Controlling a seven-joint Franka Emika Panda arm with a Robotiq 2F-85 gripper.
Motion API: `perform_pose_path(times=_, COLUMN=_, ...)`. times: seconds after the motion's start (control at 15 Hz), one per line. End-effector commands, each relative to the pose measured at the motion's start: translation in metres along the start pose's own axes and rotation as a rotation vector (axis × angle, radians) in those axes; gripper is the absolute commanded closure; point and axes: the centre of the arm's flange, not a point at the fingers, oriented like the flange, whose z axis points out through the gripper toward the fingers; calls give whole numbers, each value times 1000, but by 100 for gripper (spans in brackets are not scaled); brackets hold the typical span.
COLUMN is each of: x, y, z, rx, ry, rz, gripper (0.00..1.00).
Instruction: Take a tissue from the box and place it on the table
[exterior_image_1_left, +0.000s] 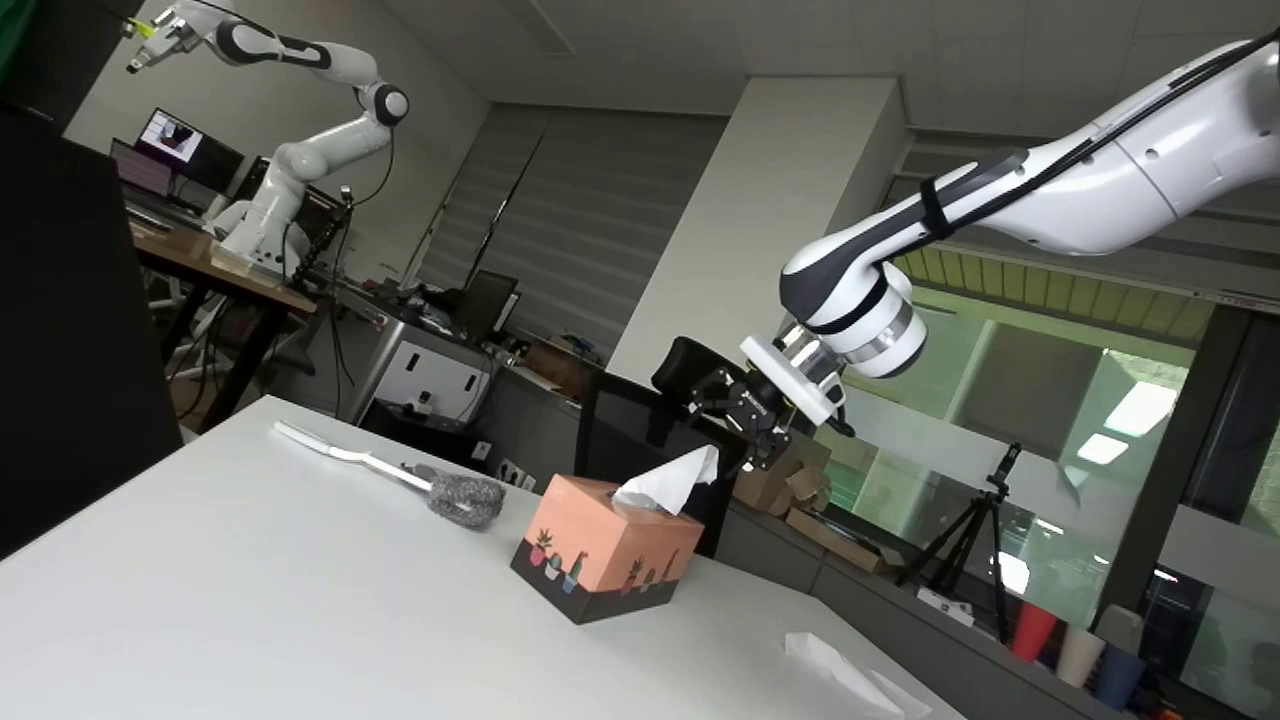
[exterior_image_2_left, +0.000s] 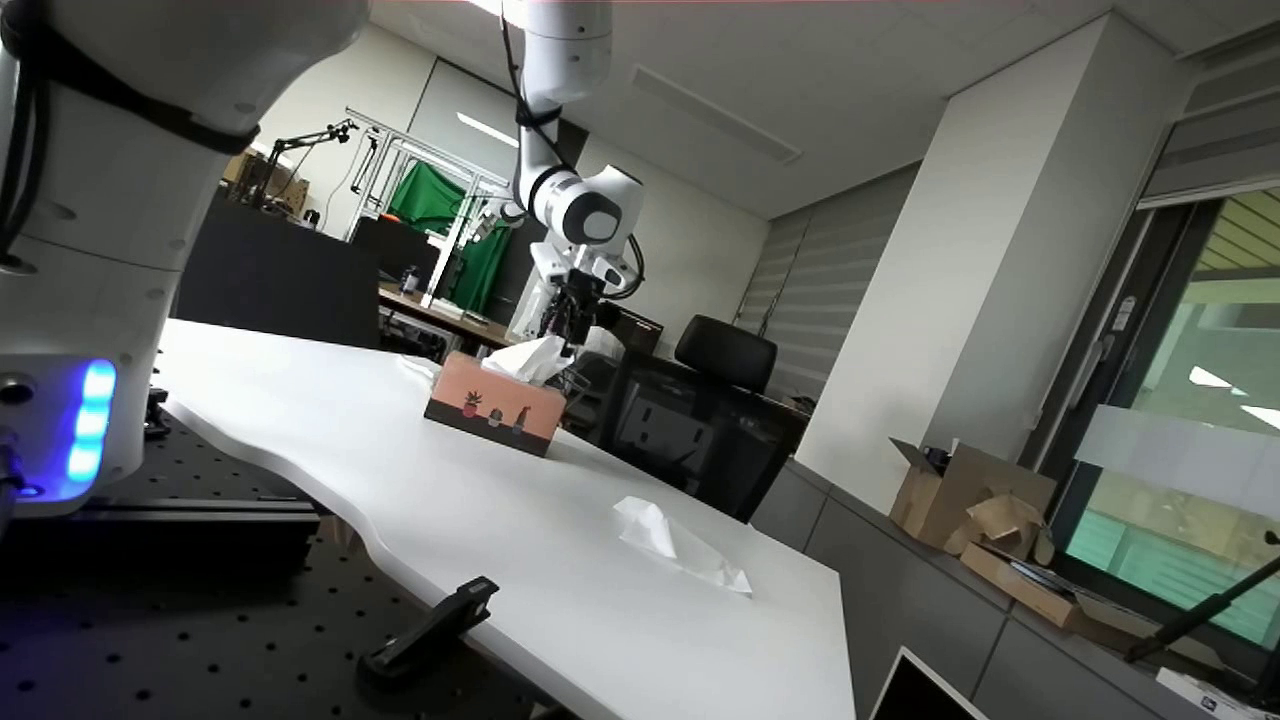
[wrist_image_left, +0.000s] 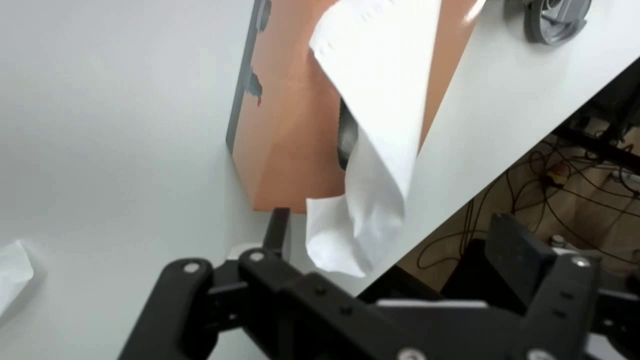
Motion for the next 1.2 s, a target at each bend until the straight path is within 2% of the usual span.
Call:
perform_pose_path(times=0.0, x=11, y=-24, z=12, rx=-22, ry=-84, rz=20, gripper=22)
perform_pose_path(times=0.13, x=9, y=-27, z=18, rx=-25, ry=-94, rz=23, gripper=32)
perform_pose_path(times=0.33, x=9, y=-29, z=23, rx=-25, ry=-90, rz=19, gripper=55)
perform_pose_path(times=0.73, x=11, y=-30, z=24, rx=-31, ry=-80, rz=7, gripper=95)
perform_pose_path(times=0.87, x=13, y=-32, z=19, rx=-33, ry=-80, rz=1, gripper=100)
perform_pose_path(times=1.0, x=14, y=-35, z=11, rx=-33, ry=-138, rz=-9, gripper=100)
perform_pose_path(times=1.13, x=17, y=-40, z=-1, rx=-49, ry=-152, rz=-20, gripper=100)
